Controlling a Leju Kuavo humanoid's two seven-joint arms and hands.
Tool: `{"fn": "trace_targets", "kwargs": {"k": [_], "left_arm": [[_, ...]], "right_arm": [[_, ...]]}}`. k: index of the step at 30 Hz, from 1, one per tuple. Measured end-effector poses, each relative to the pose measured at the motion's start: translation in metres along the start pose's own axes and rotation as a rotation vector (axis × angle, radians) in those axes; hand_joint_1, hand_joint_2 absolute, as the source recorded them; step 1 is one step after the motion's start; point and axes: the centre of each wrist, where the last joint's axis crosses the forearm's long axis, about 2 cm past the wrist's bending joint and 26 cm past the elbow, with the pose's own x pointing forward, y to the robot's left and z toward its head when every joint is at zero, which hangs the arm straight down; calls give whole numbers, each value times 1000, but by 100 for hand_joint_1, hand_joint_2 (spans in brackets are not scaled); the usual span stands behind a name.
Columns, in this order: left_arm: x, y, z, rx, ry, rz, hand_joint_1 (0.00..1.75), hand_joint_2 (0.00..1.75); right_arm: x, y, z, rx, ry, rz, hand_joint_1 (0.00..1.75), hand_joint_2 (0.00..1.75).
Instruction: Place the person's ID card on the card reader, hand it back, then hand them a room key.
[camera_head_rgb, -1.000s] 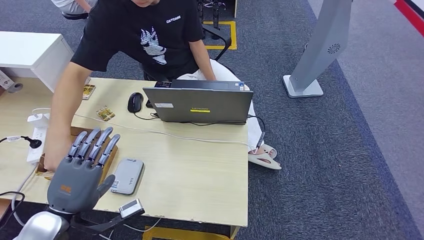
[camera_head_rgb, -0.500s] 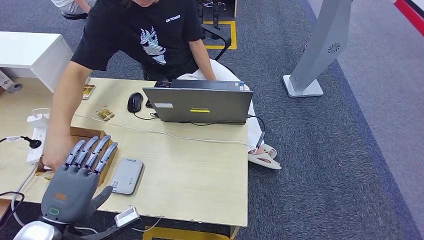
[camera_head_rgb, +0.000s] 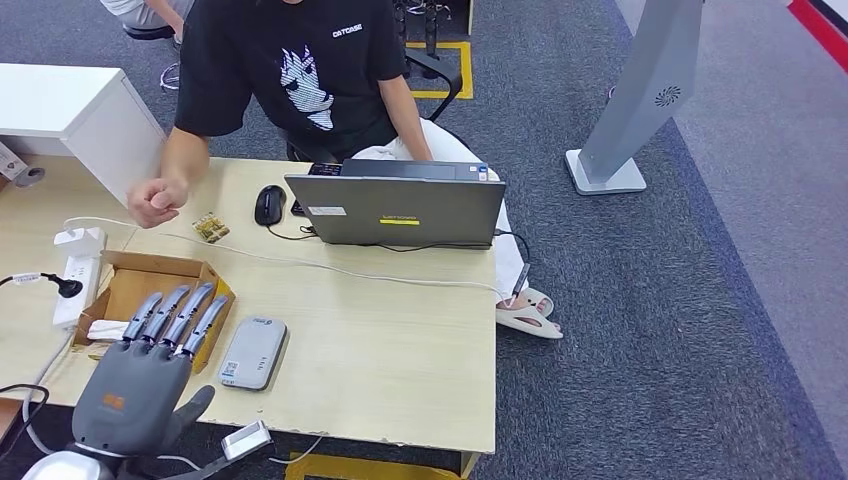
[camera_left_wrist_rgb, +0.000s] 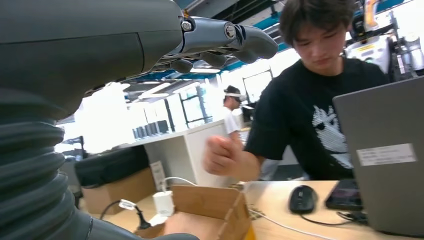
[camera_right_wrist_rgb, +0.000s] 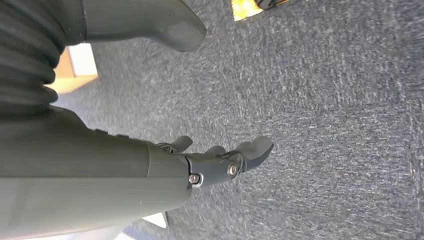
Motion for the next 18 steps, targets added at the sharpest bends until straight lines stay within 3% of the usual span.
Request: {"fn": "trace_targets", "kwargs": {"k": [13,18], "left_arm": [[-12,0,0,-30,74,-39,0,175],[-30,-1,-5,-83,130,-2,0,175]], "right_arm": [[6,-1,2,1,-10,31,0,175],[6,0,2,12,-7,60,0,175]]}}
